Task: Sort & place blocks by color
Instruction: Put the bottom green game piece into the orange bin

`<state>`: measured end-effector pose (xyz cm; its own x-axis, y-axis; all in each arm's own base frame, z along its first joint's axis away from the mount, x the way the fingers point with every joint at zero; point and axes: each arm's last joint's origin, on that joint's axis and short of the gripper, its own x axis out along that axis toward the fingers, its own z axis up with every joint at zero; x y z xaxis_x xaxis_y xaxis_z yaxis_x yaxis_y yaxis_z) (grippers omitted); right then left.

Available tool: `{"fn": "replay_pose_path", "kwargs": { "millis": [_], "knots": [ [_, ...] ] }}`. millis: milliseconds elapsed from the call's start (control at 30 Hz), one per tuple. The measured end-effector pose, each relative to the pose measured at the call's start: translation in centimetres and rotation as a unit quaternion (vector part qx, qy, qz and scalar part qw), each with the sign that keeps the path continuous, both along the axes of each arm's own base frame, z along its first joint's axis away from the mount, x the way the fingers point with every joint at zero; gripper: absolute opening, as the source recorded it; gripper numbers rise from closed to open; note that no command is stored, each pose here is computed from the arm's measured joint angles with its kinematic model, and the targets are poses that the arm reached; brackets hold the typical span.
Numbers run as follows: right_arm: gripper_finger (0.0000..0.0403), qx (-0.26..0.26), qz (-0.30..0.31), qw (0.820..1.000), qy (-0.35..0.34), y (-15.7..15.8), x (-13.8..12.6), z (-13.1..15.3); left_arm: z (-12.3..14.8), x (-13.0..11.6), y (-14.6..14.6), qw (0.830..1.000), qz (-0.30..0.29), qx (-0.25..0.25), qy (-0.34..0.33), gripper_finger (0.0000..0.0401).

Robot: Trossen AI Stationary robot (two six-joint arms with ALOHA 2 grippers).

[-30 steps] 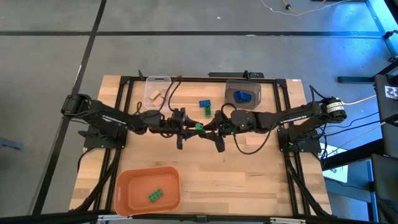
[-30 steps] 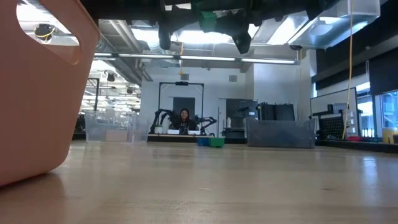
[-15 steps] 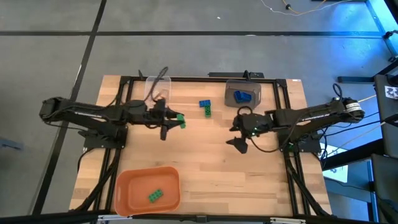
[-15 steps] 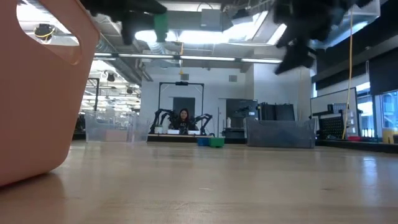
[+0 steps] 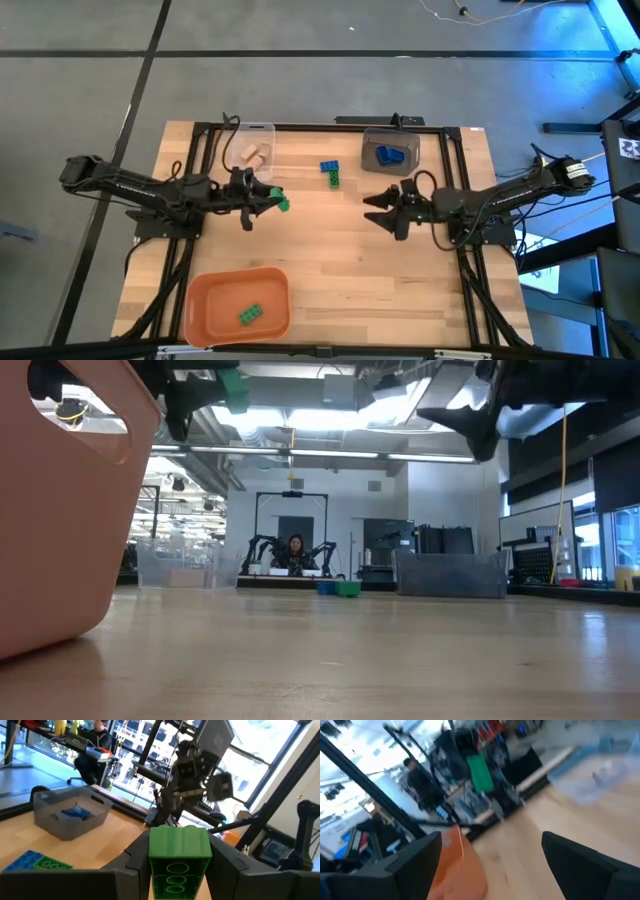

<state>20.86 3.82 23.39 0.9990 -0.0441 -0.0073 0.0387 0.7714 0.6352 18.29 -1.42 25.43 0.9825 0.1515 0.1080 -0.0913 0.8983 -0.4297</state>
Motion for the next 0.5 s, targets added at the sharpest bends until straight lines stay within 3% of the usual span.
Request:
{"fn": "replay_pose_path", "kwargs": {
  "millis": [133,300,433,500],
  "knots": [
    [0.0344,-0.029,-0.005,0.999,-0.018,0.0,0.0,0.6,0.0,0.0,0.0,1.000,0.000,0.002,0.001,0.0125],
    [0.0344,-0.029,-0.005,0.999,-0.017,0.0,0.0,0.6,0.0,0.0,-0.1,1.000,-0.014,0.005,0.002,0.0125],
    [0.0344,-0.020,-0.005,1.000,-0.003,0.0,0.0,0.3,1.2,0.4,-0.7,0.995,-0.089,0.009,0.034,0.0125],
    [0.0344,-0.017,-0.005,1.000,0.003,0.0,0.0,0.2,2.6,0.6,-1.4,0.988,-0.129,0.000,0.088,0.0125]
  ]
}}
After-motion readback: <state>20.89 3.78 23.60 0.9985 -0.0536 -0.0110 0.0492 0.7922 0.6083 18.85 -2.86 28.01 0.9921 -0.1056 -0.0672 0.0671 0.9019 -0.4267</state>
